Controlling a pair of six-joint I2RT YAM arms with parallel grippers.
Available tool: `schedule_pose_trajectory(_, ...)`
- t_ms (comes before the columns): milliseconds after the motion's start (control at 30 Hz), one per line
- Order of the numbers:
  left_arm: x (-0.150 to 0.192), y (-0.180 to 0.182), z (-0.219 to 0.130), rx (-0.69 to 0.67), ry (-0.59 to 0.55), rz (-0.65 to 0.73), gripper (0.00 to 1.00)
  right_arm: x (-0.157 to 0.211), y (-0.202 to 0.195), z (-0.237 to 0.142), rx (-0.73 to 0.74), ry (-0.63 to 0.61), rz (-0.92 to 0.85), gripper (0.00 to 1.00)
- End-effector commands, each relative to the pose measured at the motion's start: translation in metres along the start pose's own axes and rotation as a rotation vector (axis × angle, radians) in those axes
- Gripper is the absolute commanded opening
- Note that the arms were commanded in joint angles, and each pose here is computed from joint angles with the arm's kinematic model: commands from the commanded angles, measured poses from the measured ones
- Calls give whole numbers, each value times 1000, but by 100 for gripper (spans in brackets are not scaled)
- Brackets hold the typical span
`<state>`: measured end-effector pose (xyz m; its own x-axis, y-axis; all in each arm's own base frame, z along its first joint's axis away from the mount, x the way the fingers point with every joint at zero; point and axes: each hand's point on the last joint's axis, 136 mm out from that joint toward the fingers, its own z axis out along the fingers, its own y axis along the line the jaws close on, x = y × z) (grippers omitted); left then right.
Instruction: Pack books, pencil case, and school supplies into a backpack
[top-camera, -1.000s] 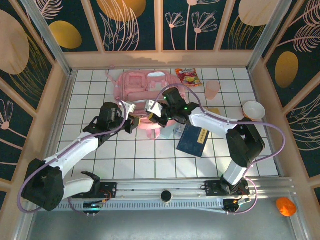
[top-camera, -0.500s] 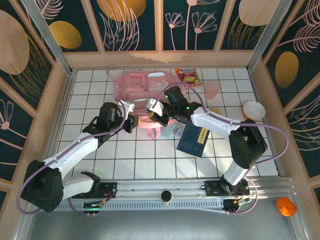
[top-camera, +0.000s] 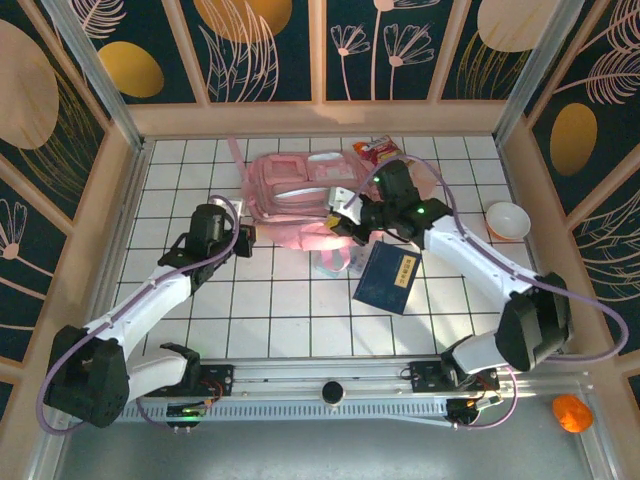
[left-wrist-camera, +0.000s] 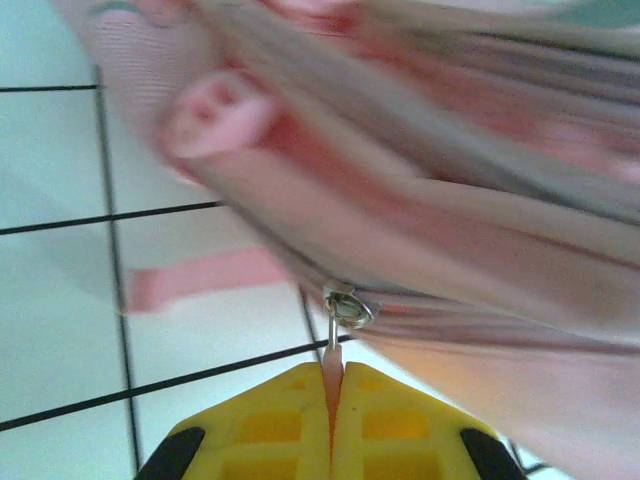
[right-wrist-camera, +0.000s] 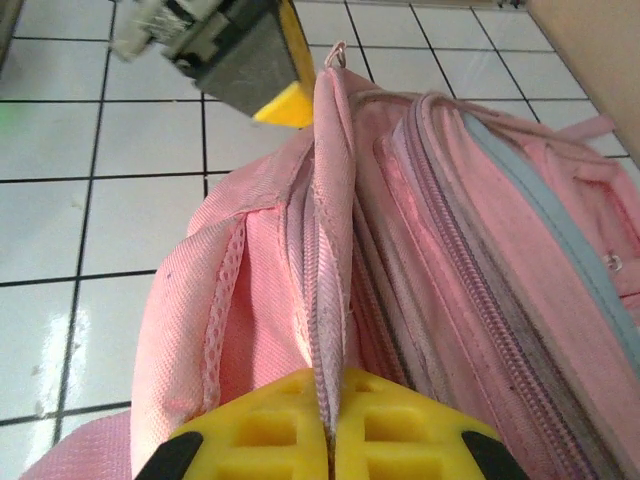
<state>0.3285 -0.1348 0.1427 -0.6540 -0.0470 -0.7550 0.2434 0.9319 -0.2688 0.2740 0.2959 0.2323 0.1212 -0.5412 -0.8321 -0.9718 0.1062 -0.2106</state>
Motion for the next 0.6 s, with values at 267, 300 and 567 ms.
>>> schedule_pose_trajectory(267, -17, 66, 30, -193, -23, -93, 0, -38, 37, -36, -126, -151, -141, 0)
schedule_pose_trajectory(300, -18, 70, 34, -204, -20, -100, 0, -42, 38, -38, -127, -164, -149, 0)
schedule_pose_trajectory(567, -40, 82, 42, -210, -59, -156, 10, -39, 19, -41, -59, -157, -141, 0)
